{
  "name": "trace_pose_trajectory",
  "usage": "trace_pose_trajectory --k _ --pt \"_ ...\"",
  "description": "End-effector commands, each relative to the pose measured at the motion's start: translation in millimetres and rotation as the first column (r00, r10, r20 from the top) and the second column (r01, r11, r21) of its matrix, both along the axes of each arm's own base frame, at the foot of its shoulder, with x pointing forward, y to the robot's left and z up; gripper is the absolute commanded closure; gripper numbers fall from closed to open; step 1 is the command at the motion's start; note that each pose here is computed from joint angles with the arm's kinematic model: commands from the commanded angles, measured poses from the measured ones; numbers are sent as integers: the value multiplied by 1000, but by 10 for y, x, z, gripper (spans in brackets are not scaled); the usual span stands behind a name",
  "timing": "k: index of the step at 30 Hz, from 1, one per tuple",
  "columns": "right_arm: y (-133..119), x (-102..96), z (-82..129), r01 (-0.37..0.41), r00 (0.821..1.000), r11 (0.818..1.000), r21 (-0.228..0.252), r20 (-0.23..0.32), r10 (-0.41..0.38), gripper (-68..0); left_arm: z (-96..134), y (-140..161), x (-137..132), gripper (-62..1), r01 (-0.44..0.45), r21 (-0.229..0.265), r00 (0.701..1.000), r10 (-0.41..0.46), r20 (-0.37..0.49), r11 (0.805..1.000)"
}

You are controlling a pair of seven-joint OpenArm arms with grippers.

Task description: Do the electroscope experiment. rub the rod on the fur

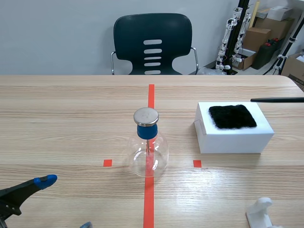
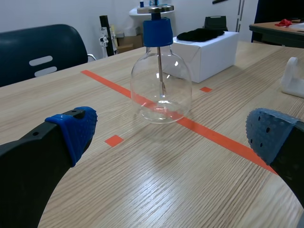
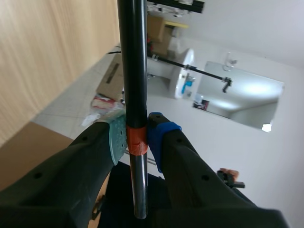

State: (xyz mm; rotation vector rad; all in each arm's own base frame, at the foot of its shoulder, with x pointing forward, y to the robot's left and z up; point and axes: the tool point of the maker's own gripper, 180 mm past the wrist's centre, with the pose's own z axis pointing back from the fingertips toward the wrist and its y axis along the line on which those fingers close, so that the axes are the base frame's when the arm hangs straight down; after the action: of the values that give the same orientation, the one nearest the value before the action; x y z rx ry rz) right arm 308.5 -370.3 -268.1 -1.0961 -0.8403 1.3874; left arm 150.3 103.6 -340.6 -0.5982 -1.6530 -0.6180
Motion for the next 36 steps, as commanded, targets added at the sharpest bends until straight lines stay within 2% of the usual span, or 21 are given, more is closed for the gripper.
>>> trace_pose_trajectory --k 1,3,9,14,18,23,28,33,36 --pt "49 73 272 -29 997 1000 -12 71 29 -10 56 -4 29 -623 -6 -21 1000 6 22 1000" --pt "74 22 390 -39 995 999 -6 94 39 -10 56 -4 29 -623 -6 -21 1000 6 22 1000" --pt "277 -168 594 -69 992 997 26 104 66 -10 56 -4 29 -623 -6 -21 1000 6 22 1000" --pt "655 -331 803 -120 980 991 51 167 110 -10 56 -4 29 -623 -6 -21 1000 6 22 1000" --pt "965 -521 883 -136 978 990 47 168 127 -10 56 -4 29 -623 -5 -21 1000 6 22 1000" --pt "1345 -752 905 -162 979 984 68 135 152 -10 56 -4 29 -623 -6 -21 1000 6 22 1000" --pt "1581 -930 943 -170 979 983 68 127 161 -10 56 -4 29 -623 -6 -21 1000 6 22 1000" --pt "1731 -1122 763 -192 980 981 38 60 190 -11 56 -4 29 -623 -5 -21 1000 6 22 1000" --pt "1852 -1238 713 -215 975 976 39 67 212 -11 56 -4 29 -623 -6 -21 1000 6 22 1000"
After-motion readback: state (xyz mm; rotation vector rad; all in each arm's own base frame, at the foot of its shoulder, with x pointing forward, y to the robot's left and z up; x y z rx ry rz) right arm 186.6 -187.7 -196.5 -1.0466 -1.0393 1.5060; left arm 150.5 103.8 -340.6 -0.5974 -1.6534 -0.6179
